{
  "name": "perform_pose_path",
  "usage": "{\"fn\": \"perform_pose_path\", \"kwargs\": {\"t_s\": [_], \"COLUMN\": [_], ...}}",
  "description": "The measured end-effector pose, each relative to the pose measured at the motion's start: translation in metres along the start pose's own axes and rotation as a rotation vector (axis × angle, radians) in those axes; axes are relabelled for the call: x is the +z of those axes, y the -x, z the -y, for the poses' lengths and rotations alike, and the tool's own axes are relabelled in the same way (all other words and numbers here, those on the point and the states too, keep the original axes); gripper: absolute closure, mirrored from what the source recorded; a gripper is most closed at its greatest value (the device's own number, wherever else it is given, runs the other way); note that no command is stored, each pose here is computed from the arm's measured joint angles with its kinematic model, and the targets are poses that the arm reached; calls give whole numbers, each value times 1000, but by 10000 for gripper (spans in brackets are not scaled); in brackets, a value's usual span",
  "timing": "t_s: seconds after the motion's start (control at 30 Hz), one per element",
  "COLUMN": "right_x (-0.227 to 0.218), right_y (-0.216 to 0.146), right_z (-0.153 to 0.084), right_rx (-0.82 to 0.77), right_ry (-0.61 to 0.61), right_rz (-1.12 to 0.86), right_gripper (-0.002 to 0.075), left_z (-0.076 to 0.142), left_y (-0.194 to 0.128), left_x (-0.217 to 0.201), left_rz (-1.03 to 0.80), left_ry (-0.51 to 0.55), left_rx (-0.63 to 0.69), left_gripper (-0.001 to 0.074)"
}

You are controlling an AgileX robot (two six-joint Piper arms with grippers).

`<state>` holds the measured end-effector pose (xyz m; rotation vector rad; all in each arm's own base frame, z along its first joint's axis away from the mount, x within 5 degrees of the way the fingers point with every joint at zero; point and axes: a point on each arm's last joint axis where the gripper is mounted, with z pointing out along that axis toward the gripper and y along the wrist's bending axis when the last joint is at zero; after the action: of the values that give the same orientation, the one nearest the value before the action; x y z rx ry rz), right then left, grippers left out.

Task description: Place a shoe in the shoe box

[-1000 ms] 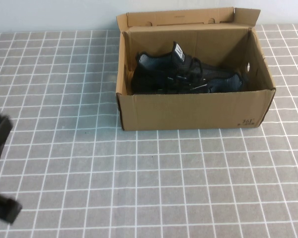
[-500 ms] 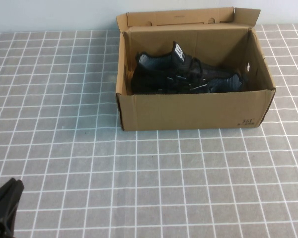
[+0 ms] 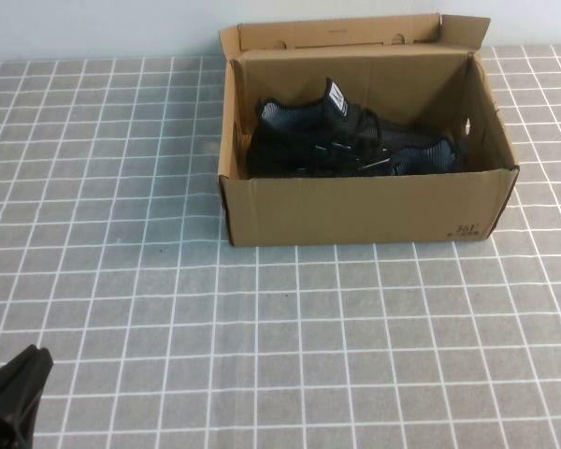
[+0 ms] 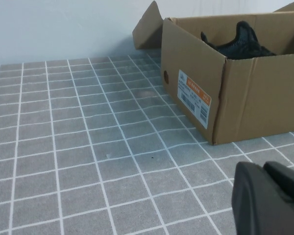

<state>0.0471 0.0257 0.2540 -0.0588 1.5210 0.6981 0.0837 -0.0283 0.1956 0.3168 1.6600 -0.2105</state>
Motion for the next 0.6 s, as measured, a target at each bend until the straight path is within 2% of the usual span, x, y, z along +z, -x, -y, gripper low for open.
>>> {"fn": "perform_pose_path", "kwargs": {"t_s": [0.13, 0.23, 0.33, 0.47, 0.6], "right_x": [1, 2, 3, 0, -4], "right_y": [-6, -12, -27, -41, -47], "right_z": [3, 9, 23, 39, 40], "right_rx": [-13, -138, -206, -223, -232], "right_ry": [-9, -39, -164, -326, -350], "right_rz": [-14, 11, 15, 14, -33], "right_gripper": [742, 742, 742, 742, 742], "left_z": [0, 0, 0, 0, 0], "left_y": [0, -1, -1, -1, -1], "left_x": [0, 0, 0, 0, 0], "left_rz": [-5, -6, -6, -7, -7], "left_ry": [-2, -3, -3, -3, -3], "left_rx": [0, -1, -1, -1, -2], "left_gripper": [736, 736, 736, 736, 736]}}
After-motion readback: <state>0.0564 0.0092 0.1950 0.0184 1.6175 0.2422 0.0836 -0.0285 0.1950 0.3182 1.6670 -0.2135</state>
